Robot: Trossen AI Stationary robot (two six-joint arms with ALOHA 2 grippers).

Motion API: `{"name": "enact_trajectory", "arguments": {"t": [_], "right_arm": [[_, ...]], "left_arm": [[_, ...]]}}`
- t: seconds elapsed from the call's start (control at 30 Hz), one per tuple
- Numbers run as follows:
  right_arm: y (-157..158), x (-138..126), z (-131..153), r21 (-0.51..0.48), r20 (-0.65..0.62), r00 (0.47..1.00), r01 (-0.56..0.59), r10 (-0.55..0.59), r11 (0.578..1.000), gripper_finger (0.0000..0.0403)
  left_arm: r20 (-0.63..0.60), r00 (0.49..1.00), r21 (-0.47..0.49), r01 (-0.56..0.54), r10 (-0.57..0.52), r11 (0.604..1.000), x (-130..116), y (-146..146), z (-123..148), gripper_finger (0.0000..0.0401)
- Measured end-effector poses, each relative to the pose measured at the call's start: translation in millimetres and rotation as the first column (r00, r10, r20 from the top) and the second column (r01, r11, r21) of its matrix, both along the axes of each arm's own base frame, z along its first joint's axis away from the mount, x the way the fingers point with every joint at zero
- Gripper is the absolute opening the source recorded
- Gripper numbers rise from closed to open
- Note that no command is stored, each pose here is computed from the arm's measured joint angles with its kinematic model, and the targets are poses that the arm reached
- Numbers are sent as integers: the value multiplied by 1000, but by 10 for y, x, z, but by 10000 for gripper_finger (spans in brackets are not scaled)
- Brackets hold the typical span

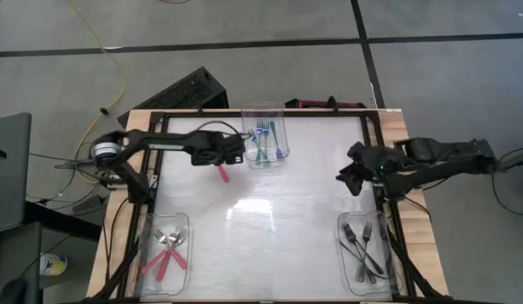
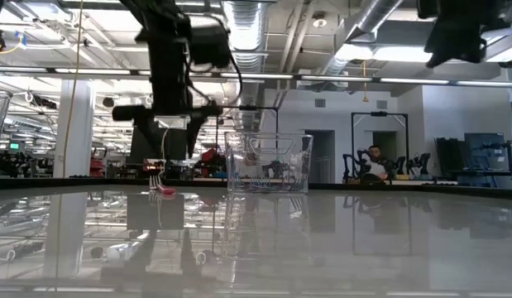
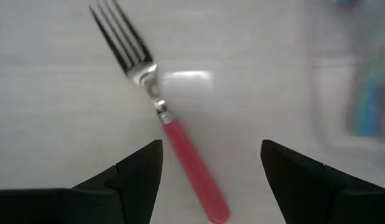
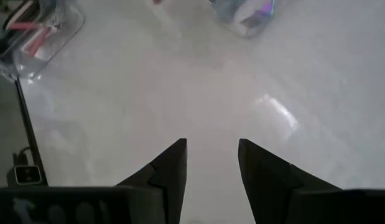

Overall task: Sort silverware by color (type)
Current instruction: Put the pink fork into the bottom left transparent bin

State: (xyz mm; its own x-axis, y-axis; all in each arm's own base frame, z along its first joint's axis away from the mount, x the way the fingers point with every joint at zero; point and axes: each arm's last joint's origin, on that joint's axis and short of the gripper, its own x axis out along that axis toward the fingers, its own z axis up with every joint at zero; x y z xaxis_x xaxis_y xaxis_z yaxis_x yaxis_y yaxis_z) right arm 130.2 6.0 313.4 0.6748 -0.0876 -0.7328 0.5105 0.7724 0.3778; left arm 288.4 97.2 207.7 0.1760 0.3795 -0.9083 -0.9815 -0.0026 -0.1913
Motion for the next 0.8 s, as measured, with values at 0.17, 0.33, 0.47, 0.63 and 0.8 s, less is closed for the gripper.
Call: {"name": "enact_trajectory", "arguments": {"t": [0.17,0.33,0.47,0.63,0.8], "right_arm": [[135,-53,-135,42,5,999,53,-53,998,166],[220,-24,-178,45,11,996,84,-85,995,166],[263,24,-200,51,9,994,110,-111,993,166],[331,84,-243,60,-14,992,129,-128,990,166],[408,152,-299,40,-41,991,127,-125,991,166]], "left_arm": [[-132,991,-62,-42,33,997,66,15,-355,256],[-168,986,-71,-23,11,997,107,15,-484,256],[-161,986,-134,23,-45,991,120,39,-532,241],[-158,984,-200,50,-83,979,4,-4,-695,173],[-179,977,-205,75,-113,976,-132,-95,-835,108]]}}
